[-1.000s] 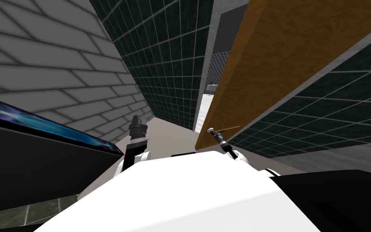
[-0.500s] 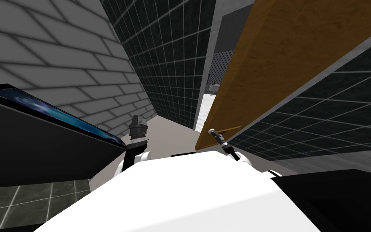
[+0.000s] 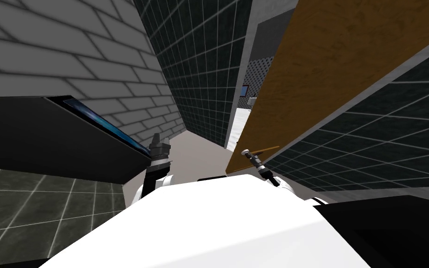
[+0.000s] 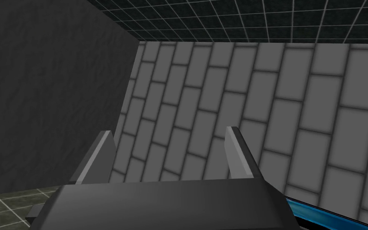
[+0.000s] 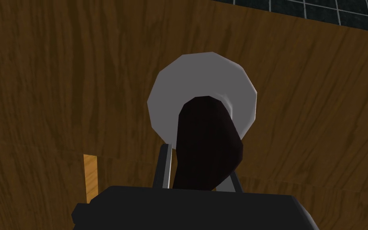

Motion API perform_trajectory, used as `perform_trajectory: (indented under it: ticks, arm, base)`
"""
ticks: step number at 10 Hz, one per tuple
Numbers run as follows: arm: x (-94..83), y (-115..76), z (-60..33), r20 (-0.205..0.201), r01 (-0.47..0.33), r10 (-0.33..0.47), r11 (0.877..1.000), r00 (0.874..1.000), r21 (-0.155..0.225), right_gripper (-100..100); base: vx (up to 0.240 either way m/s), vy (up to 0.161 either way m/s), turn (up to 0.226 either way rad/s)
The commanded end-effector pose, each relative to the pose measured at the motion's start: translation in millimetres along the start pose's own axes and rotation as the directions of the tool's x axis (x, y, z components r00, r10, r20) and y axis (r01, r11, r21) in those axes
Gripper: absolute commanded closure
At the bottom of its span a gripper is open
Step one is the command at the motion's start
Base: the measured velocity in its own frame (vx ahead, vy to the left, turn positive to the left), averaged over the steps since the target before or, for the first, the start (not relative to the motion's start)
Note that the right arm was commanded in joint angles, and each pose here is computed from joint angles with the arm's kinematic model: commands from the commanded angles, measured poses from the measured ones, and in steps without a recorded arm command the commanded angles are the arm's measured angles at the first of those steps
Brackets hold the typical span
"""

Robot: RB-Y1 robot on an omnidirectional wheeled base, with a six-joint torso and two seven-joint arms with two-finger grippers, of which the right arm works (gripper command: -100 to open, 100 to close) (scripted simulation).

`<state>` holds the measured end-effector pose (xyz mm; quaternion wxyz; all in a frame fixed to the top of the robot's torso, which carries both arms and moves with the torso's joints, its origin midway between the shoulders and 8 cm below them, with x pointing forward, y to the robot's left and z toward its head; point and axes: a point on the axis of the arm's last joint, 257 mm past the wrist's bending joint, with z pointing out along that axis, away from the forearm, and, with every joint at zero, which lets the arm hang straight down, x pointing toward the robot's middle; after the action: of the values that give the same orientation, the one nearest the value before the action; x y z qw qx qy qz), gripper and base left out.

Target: Pull the door open

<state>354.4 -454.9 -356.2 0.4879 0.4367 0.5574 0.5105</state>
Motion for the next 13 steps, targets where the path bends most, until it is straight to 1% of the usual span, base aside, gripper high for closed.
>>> perform_trajectory:
  ticks: [1,5,6,7,13]
  arm:
    - [-0.9,0.0,-5.2,-0.007,0.002,-0.002,1.000,1.000,-0.001,100]
    - [-2.7,1.1,-13.6,-0.019,0.004,-0.004,1.000,1.000,-0.005,100]
    - [-0.9,-0.9,-12.4,-0.018,0.000,0.000,1.000,1.000,-0.001,100]
    - [-0.4,-1.4,-14.5,-0.022,-0.002,0.002,1.000,1.000,0.000,100]
    - [-2.7,-0.2,-21.5,-0.032,0.001,-0.001,1.000,0.999,-0.004,100]
  base:
    - [-0.223,-0.124,0.175]
    - [-0.184,-0.073,0.133]
    - [-0.068,-0.032,0.028]
    - [-0.120,-0.059,0.113]
    - [-0.204,-0.091,0.175]
